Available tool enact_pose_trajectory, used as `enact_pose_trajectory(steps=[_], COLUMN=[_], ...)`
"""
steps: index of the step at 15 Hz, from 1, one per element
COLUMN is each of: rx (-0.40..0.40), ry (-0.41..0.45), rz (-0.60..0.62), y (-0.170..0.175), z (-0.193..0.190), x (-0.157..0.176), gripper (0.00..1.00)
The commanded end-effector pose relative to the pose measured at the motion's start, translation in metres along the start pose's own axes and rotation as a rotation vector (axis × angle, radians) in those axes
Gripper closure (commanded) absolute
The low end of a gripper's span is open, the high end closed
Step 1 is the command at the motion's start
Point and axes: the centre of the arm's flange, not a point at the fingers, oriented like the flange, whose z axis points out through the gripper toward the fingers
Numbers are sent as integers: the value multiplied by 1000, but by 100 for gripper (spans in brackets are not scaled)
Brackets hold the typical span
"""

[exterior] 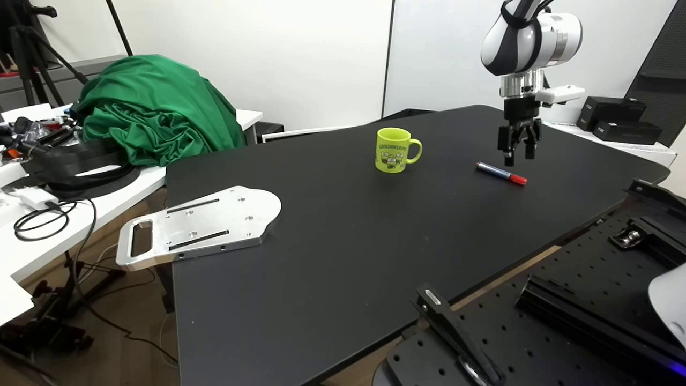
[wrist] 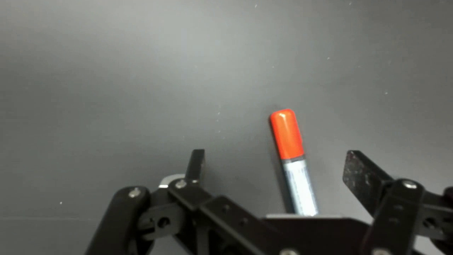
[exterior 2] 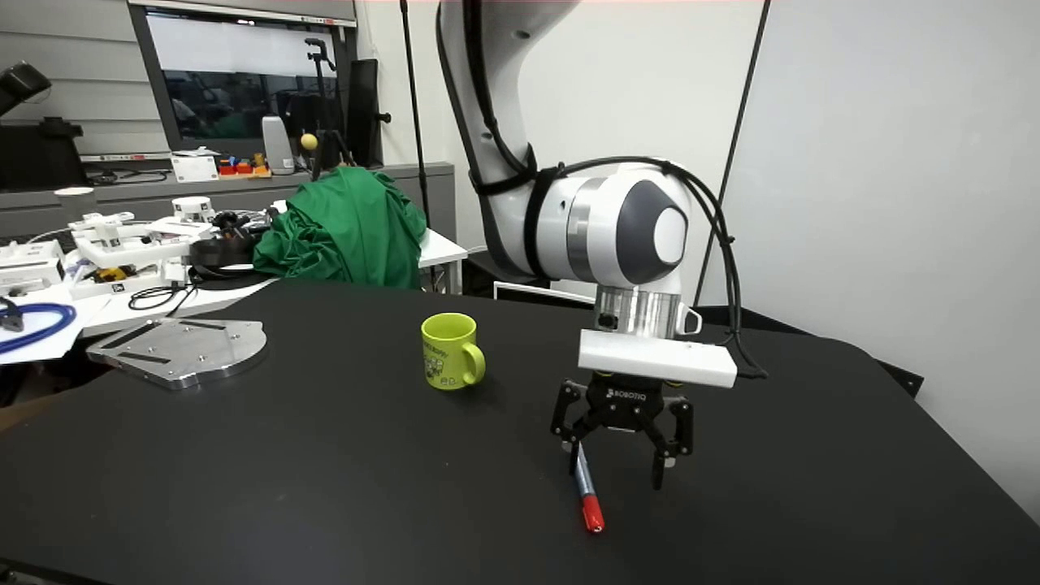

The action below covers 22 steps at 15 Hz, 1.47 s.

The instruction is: Place the red marker in the yellow mug

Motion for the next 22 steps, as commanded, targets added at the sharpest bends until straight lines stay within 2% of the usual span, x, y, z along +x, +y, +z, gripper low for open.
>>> enact_pose_trajectory(steps=[1, 6, 7, 9, 13, 18, 19, 20, 22], rx=[-58, -77, -74, -80, -93, -106, -104, -100, -71], ry=[27, 42, 43, 36, 40, 42, 45, 44, 18], rz=[-19, -60, -67, -77, -78, 20, 45, 72, 134], y=[8, -6, -9, -13, -17, -13, -11, -9, -1], z=[12, 26, 28, 27, 12, -7, -11, -14, -22], x=[33, 59, 62, 68, 73, 78, 78, 78, 77], gripper=[0, 0, 25, 33, 62, 97, 99, 95, 95])
